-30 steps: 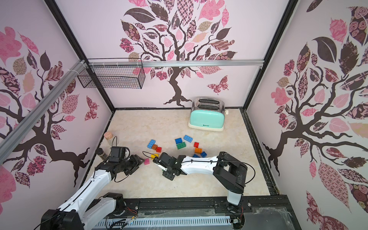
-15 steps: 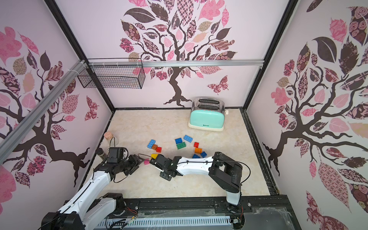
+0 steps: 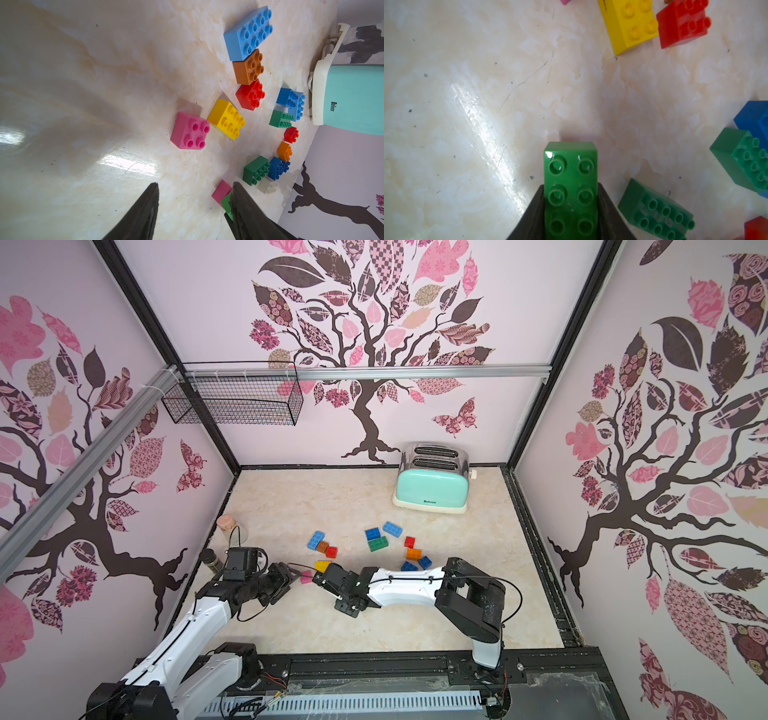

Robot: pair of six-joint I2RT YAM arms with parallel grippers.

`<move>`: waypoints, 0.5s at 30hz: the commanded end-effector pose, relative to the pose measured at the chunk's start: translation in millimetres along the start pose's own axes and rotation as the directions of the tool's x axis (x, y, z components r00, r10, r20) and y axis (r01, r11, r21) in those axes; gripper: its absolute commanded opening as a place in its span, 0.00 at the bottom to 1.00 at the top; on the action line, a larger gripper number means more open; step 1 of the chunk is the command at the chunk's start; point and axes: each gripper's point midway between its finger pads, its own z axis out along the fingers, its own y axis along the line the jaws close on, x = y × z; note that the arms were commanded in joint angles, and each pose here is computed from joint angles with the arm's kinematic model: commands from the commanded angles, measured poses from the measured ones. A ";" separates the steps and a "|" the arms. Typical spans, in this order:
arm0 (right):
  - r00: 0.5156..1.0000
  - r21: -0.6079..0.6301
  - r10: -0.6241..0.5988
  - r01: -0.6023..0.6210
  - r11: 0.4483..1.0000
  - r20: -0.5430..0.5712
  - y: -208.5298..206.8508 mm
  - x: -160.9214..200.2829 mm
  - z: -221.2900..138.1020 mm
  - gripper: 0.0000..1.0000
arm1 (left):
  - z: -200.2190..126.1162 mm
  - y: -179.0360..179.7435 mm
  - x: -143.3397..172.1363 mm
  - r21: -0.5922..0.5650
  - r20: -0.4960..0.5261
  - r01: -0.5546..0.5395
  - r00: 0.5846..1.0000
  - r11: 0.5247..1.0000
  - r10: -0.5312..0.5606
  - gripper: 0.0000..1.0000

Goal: Assemble a heart with lego
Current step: Assemble the lego brick with the lego brick.

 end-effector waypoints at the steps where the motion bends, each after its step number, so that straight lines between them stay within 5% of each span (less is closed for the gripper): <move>1: 0.999 -0.034 -0.033 0.032 0.999 -0.026 9.4 -0.6 5.5 0.32 | -0.1 0.5 -0.3 0.007 0.005 0.001 1.000 1.000 -0.002 0.59; 9: 0.990 -0.131 -0.111 0.099 0.986 -0.090 26.7 18.2 12.9 0.31 | 0.8 1.7 0.0 0.003 0.003 0.004 1.000 1.000 -0.004 0.58; 15: 0.993 -0.089 -0.106 0.101 0.991 -0.057 18.2 12.5 6.4 0.30 | -0.1 1.8 -0.5 0.002 0.008 0.003 1.000 1.000 -0.003 0.59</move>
